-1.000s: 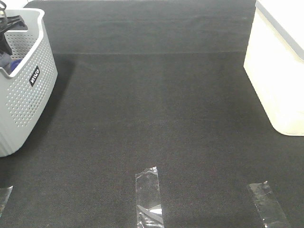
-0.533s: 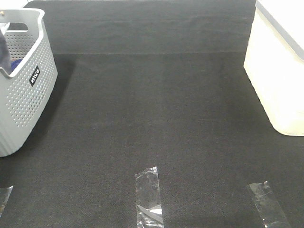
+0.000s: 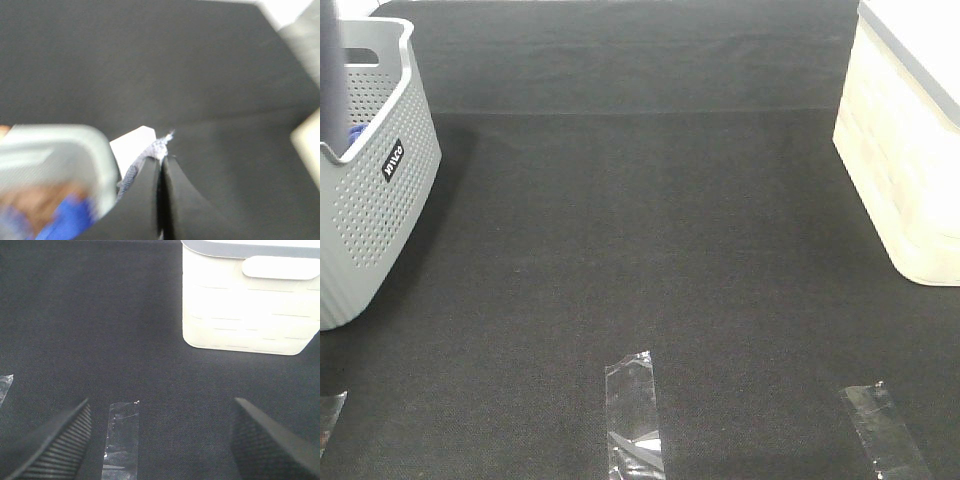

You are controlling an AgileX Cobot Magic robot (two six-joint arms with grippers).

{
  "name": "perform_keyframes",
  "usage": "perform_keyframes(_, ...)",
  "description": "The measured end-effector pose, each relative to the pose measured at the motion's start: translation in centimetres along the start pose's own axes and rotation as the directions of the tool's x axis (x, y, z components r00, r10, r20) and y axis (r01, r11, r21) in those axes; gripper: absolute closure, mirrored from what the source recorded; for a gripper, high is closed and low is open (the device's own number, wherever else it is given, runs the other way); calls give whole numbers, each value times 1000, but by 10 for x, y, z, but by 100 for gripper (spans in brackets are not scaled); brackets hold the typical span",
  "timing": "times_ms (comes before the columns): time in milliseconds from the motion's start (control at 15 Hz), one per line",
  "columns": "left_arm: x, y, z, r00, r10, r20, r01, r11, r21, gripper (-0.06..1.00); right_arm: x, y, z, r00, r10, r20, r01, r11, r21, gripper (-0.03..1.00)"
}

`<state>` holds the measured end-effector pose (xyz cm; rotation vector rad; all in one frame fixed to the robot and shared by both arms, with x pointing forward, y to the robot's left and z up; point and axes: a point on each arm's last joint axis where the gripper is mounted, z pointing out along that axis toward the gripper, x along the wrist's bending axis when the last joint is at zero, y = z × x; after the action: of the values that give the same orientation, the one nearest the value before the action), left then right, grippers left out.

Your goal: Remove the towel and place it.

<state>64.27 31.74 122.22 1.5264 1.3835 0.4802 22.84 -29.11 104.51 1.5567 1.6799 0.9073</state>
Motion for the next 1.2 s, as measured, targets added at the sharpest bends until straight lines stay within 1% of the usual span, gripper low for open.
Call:
perform_keyframes(67, -16, 8, -17, 997, 29, 70, -25, 998, -61, 94, 0, 0, 0, 1000, 0, 0, 0, 1000, 0, 25)
perform_keyframes(133, -32, 14, -30, 987, 59, 150, -42, 993, -111, 94, 0, 0, 0, 1000, 0, 0, 0, 1000, 0, 25)
perform_keyframes(267, -58, 18, -45, 951, 114, 288, -70, 985, -159, 94, 0, 0, 0, 1000, 0, 0, 0, 1000, 0, 25)
perform_keyframes(333, -73, 16, -48, 921, 136, 364, -83, 984, -158, 94, 0, 0, 0, 1000, 0, 0, 0, 1000, 0, 25)
perform_keyframes(400, -86, 12, -47, 892, 150, 427, -100, 986, -137, 94, 0, 0, 0, 1000, 0, 0, 0, 1000, 0, 25)
perform_keyframes(533, -117, 0, -41, 824, 186, 535, -172, 982, -76, 94, 0, 0, 0, 1000, 0, 0, 0, 1000, 0, 25)
perform_keyframes(600, -117, 0, -41, 824, 186, 535, -172, 982, -76, 94, 0, 0, 0, 1000, 0, 0, 0, 1000, 0, 25)
perform_keyframes(667, -130, -5, -38, 795, 205, 572, -203, 977, -67, 94, 0, 0, 0, 1000, 0, 0, 0, 1000, 0, 25)
perform_keyframes(733, -151, -12, -35, 757, 221, 615, -237, 970, -56, 94, 0, 0, 0, 1000, 0, 0, 0, 1000, 0, 25)
perform_keyframes(867, -176, -21, -32, 712, 237, 661, -278, 960, -46, 94, 2, 2, 2, 1000, 10, -21, -10, 1000, 14, 25)
perform_keyframes(933, -187, -25, -31, 690, 244, 682, -296, 954, -42, 94, 3, 4, 5, 999, 23, -43, -21, 999, 38, 25)
perform_keyframes(1000, -196, -28, -31, 674, 249, 695, -310, 950, -40, 94, 5, 7, 9, 997, 38, -67, -33, 997, 67, 25)
perform_keyframes(1067, -203, -32, -30, 661, 257, 705, -329, 944, -36, 94, 7, 11, 13, 993, 54, -104, -44, 994, 99, 25)
perform_keyframes(1200, -216, -39, -29, 644, 283, 711, -376, 926, -29, 94, 14, 20, 22, 980, 29, -195, -2, 991, 136, 26)
